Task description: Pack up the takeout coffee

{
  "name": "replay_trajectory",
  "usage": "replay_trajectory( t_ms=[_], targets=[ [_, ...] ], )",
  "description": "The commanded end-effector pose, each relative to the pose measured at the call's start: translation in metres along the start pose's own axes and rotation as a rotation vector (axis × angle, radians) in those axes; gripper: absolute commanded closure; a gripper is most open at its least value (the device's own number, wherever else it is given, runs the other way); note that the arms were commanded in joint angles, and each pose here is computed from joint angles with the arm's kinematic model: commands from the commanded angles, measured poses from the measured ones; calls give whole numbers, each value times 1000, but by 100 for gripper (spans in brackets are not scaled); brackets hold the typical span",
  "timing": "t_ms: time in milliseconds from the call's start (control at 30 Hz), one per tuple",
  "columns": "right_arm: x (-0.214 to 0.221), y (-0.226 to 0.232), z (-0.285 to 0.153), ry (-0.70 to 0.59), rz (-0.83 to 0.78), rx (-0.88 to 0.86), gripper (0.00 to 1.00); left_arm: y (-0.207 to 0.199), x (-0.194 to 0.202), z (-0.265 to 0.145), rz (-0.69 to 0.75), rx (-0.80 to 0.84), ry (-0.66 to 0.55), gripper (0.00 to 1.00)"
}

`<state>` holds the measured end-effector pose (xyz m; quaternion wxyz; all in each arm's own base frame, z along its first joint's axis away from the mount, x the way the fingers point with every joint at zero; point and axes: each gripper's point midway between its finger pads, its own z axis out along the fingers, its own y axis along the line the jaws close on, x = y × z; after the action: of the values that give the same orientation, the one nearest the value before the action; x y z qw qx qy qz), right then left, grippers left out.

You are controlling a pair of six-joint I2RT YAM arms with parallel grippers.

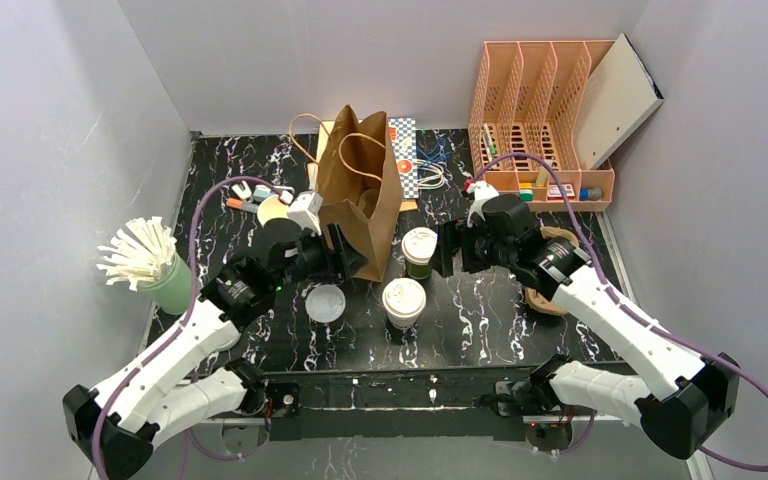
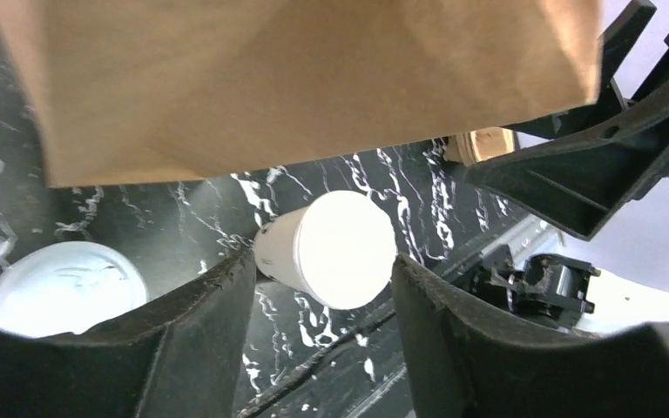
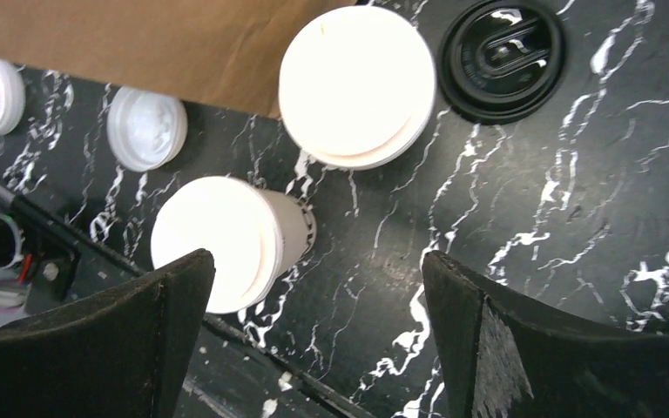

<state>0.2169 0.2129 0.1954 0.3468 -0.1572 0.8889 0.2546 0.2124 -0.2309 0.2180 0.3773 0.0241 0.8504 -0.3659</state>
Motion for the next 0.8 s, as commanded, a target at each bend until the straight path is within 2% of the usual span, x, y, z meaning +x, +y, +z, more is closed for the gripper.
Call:
replay_trajectory(
  t_ms=[0, 67, 267, 533, 767],
  targets=[
    [-27, -17, 1, -57, -40, 122, 2, 19, -25, -32, 131, -172, -50, 37],
    [-36, -19, 7, -85, -46, 138, 2, 20, -40, -40, 166, -208, -87, 25],
    [-53, -17, 33, -76, -106, 158, 2, 10, -94, -64, 237, -285, -206, 3],
    [-52, -10, 71, 24, -200, 196, 2, 15, -141, -91, 293, -440, -336, 2],
    [-50, -6, 89, 64, -284, 233, 2, 19, -151, -89, 328, -486, -348, 2]
  ],
)
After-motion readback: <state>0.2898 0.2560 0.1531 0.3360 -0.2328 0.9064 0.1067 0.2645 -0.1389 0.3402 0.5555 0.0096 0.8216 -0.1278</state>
